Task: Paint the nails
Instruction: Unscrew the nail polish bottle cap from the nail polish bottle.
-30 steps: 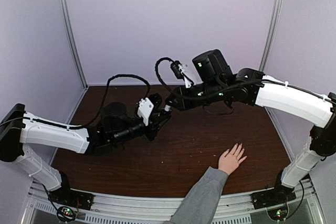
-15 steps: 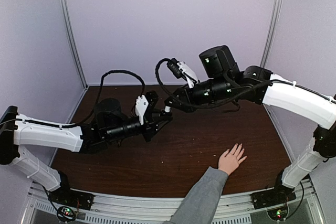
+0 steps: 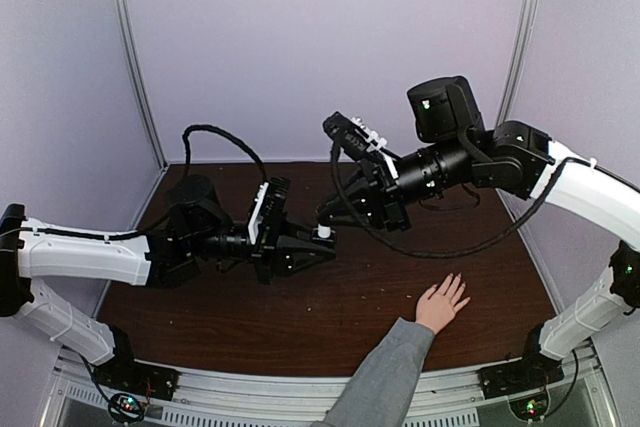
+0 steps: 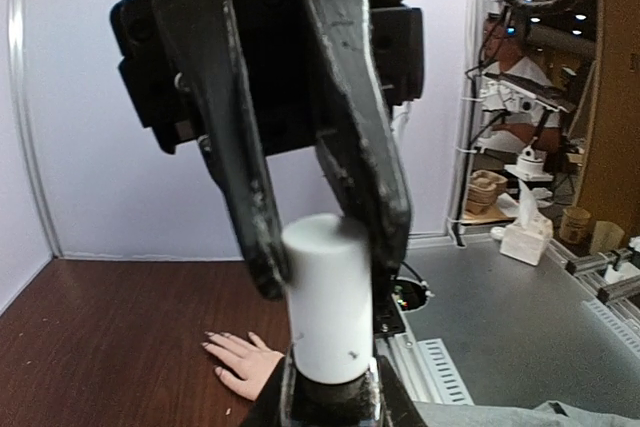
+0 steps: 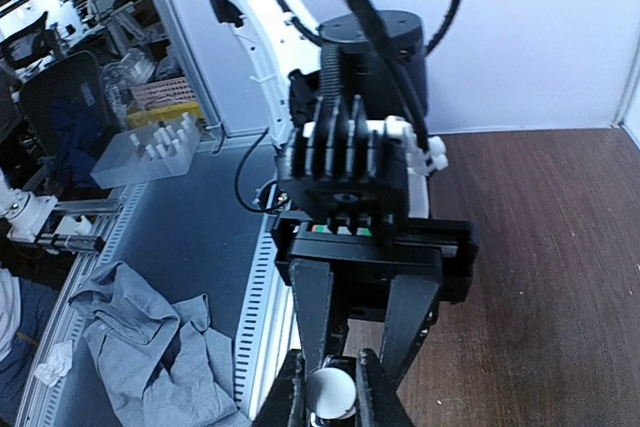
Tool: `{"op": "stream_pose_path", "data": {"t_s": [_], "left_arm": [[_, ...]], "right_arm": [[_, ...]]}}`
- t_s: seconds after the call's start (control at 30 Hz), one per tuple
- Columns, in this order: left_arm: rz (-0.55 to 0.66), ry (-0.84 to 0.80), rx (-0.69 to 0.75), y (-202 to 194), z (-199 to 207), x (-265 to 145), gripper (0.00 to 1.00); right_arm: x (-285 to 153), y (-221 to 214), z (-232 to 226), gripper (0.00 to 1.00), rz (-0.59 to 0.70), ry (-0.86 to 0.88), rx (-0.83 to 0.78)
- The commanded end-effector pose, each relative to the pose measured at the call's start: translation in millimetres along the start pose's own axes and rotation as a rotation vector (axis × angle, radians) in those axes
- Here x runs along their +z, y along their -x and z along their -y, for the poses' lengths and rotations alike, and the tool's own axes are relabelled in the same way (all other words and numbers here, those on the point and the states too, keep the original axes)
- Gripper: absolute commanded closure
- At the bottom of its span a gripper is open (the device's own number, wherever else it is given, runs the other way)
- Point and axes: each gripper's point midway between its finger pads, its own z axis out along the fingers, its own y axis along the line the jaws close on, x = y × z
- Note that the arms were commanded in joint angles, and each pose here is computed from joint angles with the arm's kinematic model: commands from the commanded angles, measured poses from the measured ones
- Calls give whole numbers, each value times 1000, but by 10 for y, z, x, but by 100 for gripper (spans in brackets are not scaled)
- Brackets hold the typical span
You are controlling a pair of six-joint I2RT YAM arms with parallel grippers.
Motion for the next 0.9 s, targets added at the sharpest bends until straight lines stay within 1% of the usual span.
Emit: {"op": "stream_pose_path", "data": {"t_s": [0.0,0.13,0.27,0.33,0.37,0.4,0.53,0.63,0.7,0.73,0.83,0.87], "left_arm": [[77,-249,59,367,480,30,100],[78,-311,50,419,596,31,100],[92,-309,58,468,614,4,100],[96,-276,64,483,581,-8,100],[92,-249,68,481,545,-6,100],[87,-218,75,477,501,-3,100],[44,-82,90,373,290,6,100],[33,30,100,324,119,-20,100],[22,108,109,297,-2,-51,100],[18,153,110,287,-76,-67,100],[-34,273,94,225,-301,-79,100],[-46,305,91,226,-366,-79,100]], "right_arm": [[19,78,-237,100,38,126,-105],[11,53,-328,100,35,173,-128],[-37,67,-339,98,36,157,-147],[-62,76,-310,92,37,126,-153],[-77,82,-296,86,37,111,-155],[-93,88,-280,78,39,96,-154],[-143,141,-182,63,47,18,-132],[-175,164,-73,57,49,-54,-98],[-203,176,46,50,53,-127,-63],[-214,184,111,48,55,-165,-40],[-279,216,358,45,63,-310,49],[-307,223,440,45,70,-358,109]]}}
